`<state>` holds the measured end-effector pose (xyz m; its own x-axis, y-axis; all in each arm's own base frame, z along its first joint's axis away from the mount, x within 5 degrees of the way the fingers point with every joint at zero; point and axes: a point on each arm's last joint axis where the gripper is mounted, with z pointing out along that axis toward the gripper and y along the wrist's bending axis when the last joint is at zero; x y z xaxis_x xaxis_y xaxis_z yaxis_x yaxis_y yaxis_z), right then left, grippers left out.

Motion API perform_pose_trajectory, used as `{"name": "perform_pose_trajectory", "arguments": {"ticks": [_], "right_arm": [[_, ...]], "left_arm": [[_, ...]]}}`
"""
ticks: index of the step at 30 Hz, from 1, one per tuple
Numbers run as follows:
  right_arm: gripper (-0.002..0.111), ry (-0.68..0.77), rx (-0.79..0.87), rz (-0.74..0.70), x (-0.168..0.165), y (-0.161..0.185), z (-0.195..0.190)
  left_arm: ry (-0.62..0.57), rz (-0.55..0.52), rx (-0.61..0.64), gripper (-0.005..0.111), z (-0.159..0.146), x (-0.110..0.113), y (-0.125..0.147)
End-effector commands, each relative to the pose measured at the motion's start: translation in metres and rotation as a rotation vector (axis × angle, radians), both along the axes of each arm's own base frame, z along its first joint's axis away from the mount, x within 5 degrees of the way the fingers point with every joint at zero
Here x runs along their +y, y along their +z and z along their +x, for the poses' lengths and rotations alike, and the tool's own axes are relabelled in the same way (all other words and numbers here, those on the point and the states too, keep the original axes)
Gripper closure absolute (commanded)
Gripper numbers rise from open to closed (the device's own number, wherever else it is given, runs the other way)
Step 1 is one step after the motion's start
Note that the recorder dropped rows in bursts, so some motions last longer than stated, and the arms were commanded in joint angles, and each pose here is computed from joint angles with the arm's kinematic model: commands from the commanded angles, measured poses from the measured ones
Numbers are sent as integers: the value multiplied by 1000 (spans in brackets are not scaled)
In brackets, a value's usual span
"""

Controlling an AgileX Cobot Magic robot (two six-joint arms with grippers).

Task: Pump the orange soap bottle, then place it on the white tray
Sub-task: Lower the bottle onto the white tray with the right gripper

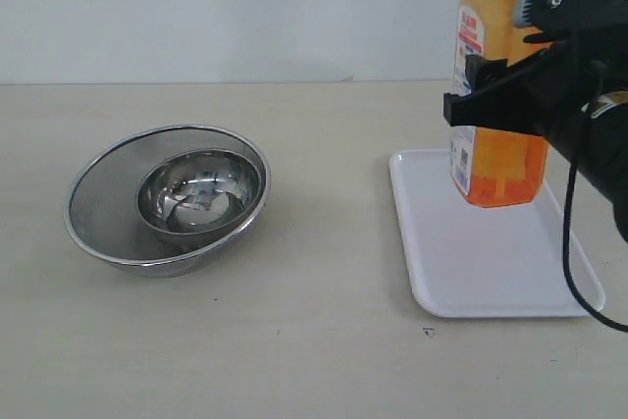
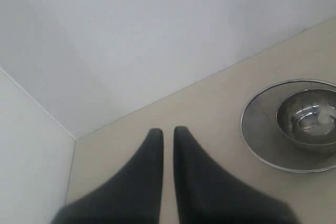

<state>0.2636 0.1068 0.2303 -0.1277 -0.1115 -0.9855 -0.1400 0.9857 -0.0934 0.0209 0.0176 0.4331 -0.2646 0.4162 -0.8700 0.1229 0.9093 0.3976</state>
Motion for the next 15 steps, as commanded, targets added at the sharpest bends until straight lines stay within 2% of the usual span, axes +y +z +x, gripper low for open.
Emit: {"name": "perform_pose_trajectory", "arguments": {"ticks": [1, 15], "right_arm": [[108, -18, -129, 12, 1, 7, 7], [108, -5, -157, -10, 7, -9, 16]], "left_arm": [[2, -12, -11, 102, 0, 0, -1], [2, -12, -11, 102, 0, 0, -1]]}}
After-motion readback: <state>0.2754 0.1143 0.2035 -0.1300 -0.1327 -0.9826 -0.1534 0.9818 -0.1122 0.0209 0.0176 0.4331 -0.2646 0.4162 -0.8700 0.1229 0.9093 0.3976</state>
